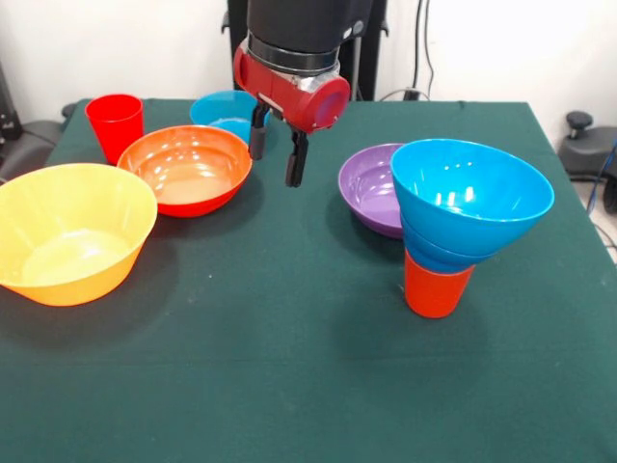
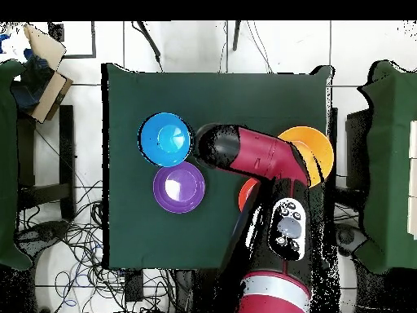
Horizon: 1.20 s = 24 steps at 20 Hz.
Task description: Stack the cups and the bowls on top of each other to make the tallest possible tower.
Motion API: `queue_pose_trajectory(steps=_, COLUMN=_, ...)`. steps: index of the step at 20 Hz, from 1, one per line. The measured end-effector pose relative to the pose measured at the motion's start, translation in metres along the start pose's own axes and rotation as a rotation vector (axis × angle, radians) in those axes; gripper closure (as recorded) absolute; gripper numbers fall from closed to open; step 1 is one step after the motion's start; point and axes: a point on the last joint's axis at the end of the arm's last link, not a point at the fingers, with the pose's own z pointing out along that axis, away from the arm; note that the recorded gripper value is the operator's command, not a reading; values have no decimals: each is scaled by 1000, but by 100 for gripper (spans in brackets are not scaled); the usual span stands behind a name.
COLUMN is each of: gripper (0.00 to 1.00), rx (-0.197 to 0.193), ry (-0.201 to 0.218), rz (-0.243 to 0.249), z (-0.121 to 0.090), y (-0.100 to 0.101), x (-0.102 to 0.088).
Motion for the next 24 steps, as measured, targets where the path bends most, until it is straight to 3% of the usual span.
queue_pose_trajectory(steps=6, gripper=0, rx=20, ry=15, rz=-20, z=14, y=-13, x=17)
queue_pose_trajectory(steps=10, gripper=0, rx=16, ry=-5, rz=-33, z=27, y=-18, x=25)
queue_pose_trajectory(steps=16, gripper=0, rx=12, ry=-36, rz=-63, z=65, y=-31, x=42)
queue_pose_trajectory(steps=20, gripper=0, rx=21, ry=-31, rz=-70, z=78, y=-39, x=50)
queue_pose_trajectory(steps=24, gripper=0, rx=44, ry=0, rz=-77, z=92, y=-48, x=64)
